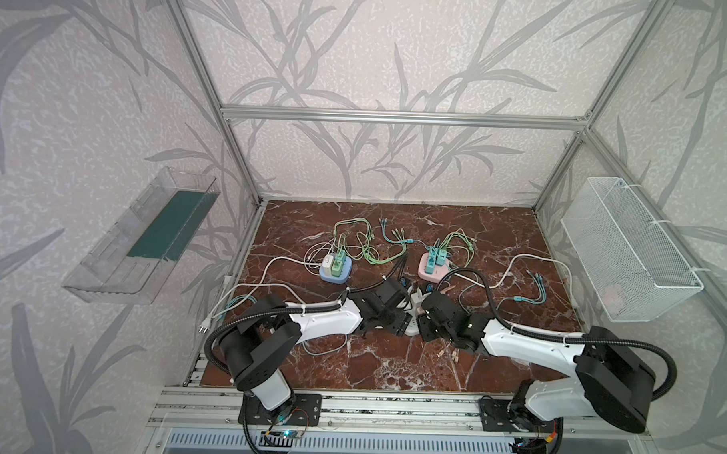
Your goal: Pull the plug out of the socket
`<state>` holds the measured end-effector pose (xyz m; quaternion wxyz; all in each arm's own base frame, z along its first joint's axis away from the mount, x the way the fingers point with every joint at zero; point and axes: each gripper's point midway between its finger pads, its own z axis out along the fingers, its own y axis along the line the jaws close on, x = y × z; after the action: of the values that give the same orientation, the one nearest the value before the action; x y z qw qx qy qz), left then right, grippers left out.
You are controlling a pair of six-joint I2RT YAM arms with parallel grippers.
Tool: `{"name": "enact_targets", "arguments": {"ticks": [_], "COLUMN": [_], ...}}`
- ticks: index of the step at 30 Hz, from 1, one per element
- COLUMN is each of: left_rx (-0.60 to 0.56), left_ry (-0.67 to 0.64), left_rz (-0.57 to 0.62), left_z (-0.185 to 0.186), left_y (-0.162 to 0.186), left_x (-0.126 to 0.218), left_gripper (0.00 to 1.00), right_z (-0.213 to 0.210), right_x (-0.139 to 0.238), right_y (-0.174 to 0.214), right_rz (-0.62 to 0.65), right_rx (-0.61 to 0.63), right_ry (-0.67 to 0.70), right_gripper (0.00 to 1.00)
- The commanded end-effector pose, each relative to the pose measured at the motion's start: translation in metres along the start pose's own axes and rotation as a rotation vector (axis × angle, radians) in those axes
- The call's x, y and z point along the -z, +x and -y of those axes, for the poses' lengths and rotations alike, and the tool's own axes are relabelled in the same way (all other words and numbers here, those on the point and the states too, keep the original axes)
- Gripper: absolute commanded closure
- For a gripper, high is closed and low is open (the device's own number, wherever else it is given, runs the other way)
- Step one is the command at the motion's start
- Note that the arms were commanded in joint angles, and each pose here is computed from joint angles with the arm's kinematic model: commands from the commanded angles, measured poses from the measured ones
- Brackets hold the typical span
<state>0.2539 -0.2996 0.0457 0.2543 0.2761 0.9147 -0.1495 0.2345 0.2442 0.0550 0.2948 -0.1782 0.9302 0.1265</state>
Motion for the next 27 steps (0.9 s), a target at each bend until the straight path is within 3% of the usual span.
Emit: {"name": "enact_targets", "arguments": {"ticks": [1, 9, 27], "left_rx": [0.019, 0.014, 0.025], "left_ry": [-0.039, -0.090, -0.170], "left_rz": [-0.002, -0.019, -0.111], "left_z": [-0.005, -0.013, -0.025], "left_y": [-0.005, -0.001, 0.014], "left_x": [-0.001, -0.002, -0.014], "left_gripper": [0.23, 0.24, 0.27], "right_z": [-0.010, -0.013, -0.011], "right_x": [0.002, 0.004, 0.015], "right_y": [-0.012, -0.018, -0.038], "right_rz": [0.022, 0.033, 0.072], "right_rx": [0.010, 0.011, -0.033], "right_ry": [-0.024, -0.034, 0.000], "right_gripper": [0.68, 0.76, 0.85]}}
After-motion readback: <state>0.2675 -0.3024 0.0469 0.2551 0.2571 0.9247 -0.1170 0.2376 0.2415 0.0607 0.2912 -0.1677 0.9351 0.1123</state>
